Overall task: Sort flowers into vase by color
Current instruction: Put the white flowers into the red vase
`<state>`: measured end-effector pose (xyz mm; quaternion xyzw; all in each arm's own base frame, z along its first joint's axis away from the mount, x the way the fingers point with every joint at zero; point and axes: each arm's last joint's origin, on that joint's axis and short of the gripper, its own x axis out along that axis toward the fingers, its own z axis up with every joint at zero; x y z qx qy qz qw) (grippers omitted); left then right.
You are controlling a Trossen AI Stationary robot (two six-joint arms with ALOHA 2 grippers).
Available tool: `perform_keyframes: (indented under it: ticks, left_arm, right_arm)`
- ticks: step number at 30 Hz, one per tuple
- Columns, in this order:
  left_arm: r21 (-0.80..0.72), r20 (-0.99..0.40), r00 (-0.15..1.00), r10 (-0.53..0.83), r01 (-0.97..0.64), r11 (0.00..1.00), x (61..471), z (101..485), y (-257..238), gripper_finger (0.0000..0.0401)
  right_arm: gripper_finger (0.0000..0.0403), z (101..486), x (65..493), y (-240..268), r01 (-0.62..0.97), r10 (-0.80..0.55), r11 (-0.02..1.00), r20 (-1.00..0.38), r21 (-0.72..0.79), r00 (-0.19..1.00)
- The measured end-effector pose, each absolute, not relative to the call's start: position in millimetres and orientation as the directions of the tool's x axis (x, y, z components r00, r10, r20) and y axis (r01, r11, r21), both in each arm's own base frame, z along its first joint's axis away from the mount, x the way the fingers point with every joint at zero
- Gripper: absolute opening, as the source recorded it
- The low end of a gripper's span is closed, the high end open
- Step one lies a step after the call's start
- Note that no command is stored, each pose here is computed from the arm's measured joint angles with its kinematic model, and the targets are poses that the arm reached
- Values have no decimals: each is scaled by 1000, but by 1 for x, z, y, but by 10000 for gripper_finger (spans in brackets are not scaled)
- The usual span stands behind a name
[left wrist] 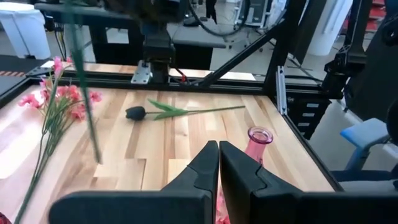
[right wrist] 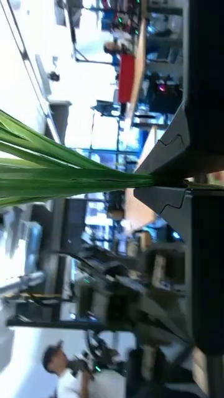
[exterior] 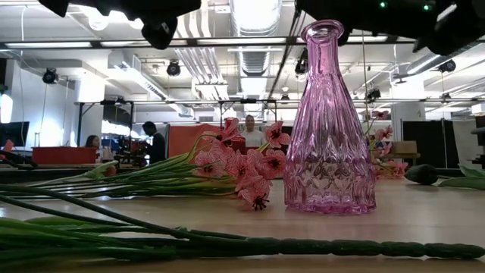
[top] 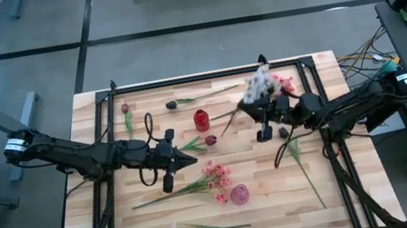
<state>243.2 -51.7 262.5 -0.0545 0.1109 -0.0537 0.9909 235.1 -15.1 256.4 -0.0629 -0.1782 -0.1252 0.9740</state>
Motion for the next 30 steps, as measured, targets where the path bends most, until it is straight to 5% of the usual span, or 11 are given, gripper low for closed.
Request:
perform_keyframes:
  ticks: [14,30]
  left_arm:
    - [-41,-381,924,37,-56,998,237,252,-46,0]
    - [-53,-461,886,42,-75,996,225,254,-43,0]
  right_arm:
    - [9,312,263,-21,277,-238,957,320,-83,917]
    - [9,306,302,-50,333,-315,943,267,-24,911]
